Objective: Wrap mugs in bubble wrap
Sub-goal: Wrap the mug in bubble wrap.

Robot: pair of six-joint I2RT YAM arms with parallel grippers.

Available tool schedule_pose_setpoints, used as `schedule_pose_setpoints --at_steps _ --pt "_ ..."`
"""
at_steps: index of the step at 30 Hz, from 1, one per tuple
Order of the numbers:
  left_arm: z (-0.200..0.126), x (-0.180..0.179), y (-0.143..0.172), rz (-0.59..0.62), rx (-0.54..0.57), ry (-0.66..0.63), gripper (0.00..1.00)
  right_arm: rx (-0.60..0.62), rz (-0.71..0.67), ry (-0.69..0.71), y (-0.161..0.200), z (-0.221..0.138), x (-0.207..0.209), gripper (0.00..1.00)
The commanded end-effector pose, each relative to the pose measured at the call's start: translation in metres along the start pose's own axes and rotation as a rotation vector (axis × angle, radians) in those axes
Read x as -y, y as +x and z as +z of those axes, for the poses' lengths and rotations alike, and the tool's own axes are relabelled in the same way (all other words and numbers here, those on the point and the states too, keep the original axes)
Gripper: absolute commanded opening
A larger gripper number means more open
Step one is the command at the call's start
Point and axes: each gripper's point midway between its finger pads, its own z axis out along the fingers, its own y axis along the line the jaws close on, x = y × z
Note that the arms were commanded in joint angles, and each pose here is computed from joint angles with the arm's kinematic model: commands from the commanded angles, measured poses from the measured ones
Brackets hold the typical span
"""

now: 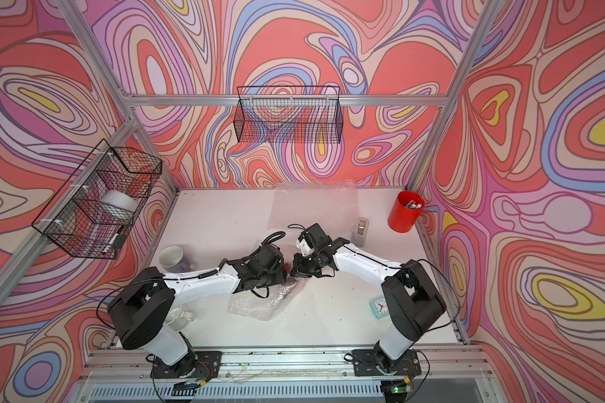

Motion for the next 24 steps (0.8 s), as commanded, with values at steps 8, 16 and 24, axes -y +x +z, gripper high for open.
schedule_pose_setpoints --at_steps 8,16,24 --pt "-0.036 -0.003 -0.025 -0.028 0.162 0.065 0.53 -0.044 -0.089 0.161 0.013 0.035 0.032 0.0" --pt "-0.029 0.009 -0.025 -0.02 0.148 0.142 0.7 -0.052 -0.108 0.152 0.017 0.04 0.029 0.0" --pt "-0.018 0.015 -0.028 -0.026 0.137 0.144 0.71 -0.049 -0.143 0.105 0.016 0.034 0.014 0.0"
